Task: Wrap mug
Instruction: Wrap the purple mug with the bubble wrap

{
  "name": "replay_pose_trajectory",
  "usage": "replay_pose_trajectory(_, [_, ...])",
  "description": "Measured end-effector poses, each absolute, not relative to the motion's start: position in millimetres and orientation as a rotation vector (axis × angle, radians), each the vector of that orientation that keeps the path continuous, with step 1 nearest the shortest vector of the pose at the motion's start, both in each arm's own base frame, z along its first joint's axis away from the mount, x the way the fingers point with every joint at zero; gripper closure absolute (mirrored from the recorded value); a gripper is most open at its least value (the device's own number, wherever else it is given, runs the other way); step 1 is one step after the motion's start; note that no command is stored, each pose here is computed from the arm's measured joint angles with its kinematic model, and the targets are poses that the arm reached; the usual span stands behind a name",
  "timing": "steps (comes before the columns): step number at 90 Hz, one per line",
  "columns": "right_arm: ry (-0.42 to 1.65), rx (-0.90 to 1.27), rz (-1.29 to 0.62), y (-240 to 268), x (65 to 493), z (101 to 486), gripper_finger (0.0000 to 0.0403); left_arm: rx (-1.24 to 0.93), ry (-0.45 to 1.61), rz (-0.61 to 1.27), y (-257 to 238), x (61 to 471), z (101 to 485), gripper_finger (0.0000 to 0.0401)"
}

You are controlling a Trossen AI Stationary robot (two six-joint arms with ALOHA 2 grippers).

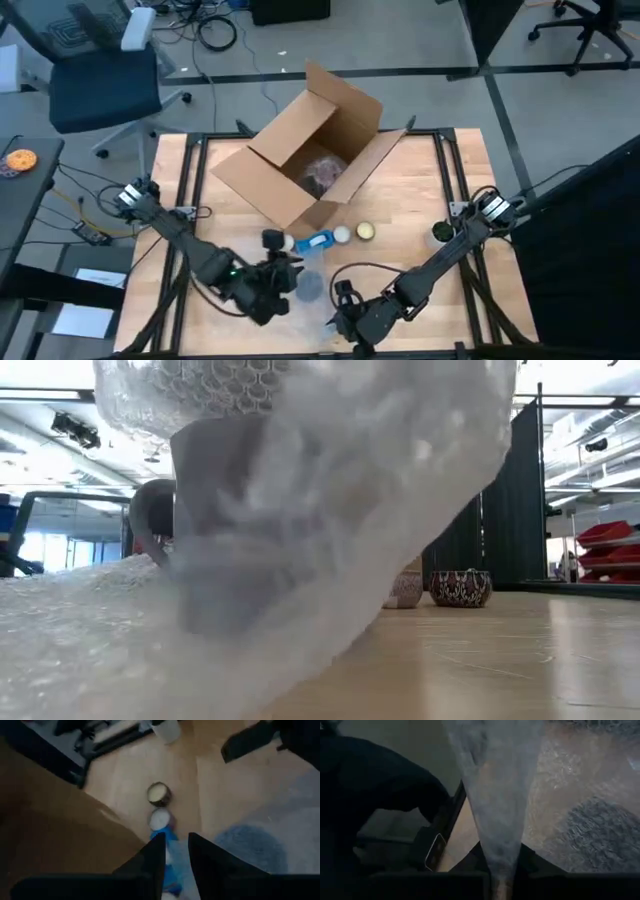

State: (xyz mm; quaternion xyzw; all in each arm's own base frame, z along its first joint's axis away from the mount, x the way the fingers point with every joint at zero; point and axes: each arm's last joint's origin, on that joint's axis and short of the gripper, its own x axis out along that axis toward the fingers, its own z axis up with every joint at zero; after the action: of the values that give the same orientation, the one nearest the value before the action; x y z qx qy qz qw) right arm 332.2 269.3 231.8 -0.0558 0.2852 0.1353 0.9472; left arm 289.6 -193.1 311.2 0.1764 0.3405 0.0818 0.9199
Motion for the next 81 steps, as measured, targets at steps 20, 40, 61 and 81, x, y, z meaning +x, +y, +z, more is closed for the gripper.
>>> replay_pose_trajectory(20, [0.547, -0.119, 0.293, 278, 319, 244, 0.0403, 0.281, 0.787, 0.065, -197, 285, 270, 0.0331])
replay_pose_trajectory(40, [0.518, -0.126, 0.237, 273, 321, 250, 0.0403, 0.187, 0.756, -0.032, -214, 276, 250, 0.0332])
replay_pose_trajectory(61, [0.498, -0.102, 0.178, 255, 337, 252, 0.0403, 0.116, 0.733, -0.054, -224, 266, 236, 0.0332])
replay_pose_trajectory(81, [0.491, -0.097, 0.107, 232, 354, 252, 0.0403, 0.084, 0.725, -0.063, -229, 261, 222, 0.0332])
